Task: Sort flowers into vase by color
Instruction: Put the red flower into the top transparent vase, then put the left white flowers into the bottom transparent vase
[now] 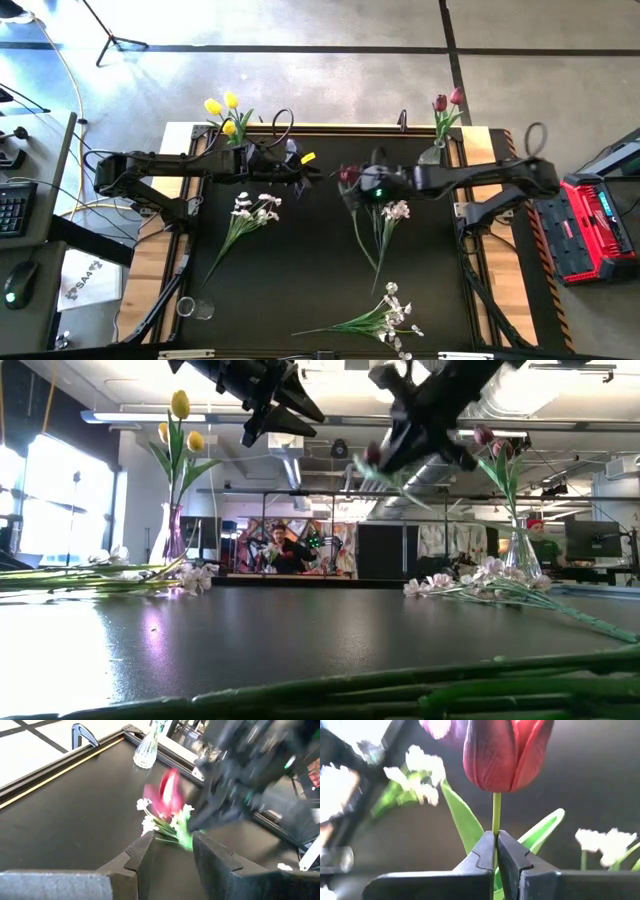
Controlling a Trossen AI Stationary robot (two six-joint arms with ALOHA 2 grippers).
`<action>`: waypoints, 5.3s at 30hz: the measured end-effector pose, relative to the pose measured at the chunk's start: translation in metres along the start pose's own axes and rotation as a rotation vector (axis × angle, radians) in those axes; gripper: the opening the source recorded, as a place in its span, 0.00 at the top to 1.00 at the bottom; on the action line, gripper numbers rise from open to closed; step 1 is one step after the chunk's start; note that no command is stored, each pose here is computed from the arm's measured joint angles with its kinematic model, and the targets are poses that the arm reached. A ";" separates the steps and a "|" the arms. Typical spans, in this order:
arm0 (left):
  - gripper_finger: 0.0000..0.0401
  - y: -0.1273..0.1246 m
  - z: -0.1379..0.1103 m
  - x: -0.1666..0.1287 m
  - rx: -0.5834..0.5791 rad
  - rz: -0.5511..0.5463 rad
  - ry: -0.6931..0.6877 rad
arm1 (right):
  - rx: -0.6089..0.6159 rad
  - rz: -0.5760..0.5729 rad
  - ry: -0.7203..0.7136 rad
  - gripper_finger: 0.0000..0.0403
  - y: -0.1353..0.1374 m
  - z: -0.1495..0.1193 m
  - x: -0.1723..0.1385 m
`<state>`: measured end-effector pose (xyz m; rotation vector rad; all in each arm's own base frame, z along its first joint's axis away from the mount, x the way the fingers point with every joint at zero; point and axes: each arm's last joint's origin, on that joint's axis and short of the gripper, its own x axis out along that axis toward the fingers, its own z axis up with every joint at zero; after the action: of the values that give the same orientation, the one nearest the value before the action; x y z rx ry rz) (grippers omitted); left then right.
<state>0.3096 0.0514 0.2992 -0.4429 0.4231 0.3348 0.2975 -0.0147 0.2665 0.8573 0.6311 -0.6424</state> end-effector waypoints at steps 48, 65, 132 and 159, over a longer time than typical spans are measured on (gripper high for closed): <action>0.70 0.013 0.006 0.001 -0.053 0.084 -0.046 | -0.173 -0.901 -1.045 1.00 -0.069 0.043 -0.166; 0.70 0.016 0.008 0.002 -0.058 0.092 -0.050 | 0.247 -1.066 -1.236 1.00 -0.114 0.078 -0.168; 0.70 0.015 0.000 0.002 -0.129 0.035 0.044 | 0.236 -0.346 -0.437 0.56 -0.119 0.043 -0.168; 0.73 0.013 -0.091 -0.051 -0.217 0.551 0.901 | -0.237 0.307 -0.195 0.58 -0.081 0.047 -0.169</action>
<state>0.2315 0.0076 0.2436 -0.6793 1.4096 0.7170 0.1404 -0.0517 0.3740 0.6438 0.3794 -0.3580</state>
